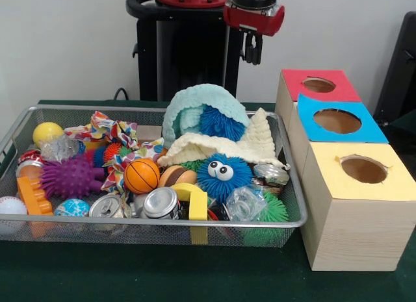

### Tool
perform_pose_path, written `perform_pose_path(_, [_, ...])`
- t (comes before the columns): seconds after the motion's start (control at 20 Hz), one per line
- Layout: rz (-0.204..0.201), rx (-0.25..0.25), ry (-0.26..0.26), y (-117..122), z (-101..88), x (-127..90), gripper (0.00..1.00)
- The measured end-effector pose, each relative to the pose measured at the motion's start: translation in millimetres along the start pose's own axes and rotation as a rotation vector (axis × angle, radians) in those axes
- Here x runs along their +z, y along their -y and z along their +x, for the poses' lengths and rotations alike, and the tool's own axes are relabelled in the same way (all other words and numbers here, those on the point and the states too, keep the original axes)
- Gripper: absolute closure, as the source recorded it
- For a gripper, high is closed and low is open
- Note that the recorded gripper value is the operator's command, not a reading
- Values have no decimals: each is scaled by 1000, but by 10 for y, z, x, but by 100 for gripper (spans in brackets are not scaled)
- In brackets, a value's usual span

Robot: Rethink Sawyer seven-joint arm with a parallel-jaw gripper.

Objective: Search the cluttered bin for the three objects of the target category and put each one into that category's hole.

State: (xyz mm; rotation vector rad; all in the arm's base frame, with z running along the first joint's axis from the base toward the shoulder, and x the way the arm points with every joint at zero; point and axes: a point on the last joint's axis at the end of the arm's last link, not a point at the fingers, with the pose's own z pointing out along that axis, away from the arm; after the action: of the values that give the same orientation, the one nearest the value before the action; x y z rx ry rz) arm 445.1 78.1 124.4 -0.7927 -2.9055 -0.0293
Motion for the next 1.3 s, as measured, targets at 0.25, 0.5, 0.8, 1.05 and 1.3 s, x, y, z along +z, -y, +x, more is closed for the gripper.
perform_pose_path(0.25, [-2,-69,2,71,-35,32,100])
perform_pose_path(0.5, [-5,-101,13,252,-179,47,100])
perform_pose_path(0.8, [-9,-100,27,613,-512,124,100])
perform_pose_path(1.05, [-18,-97,34,782,-734,210,100])
perform_pose_path(1.3, [-19,-118,54,893,-995,330,100])
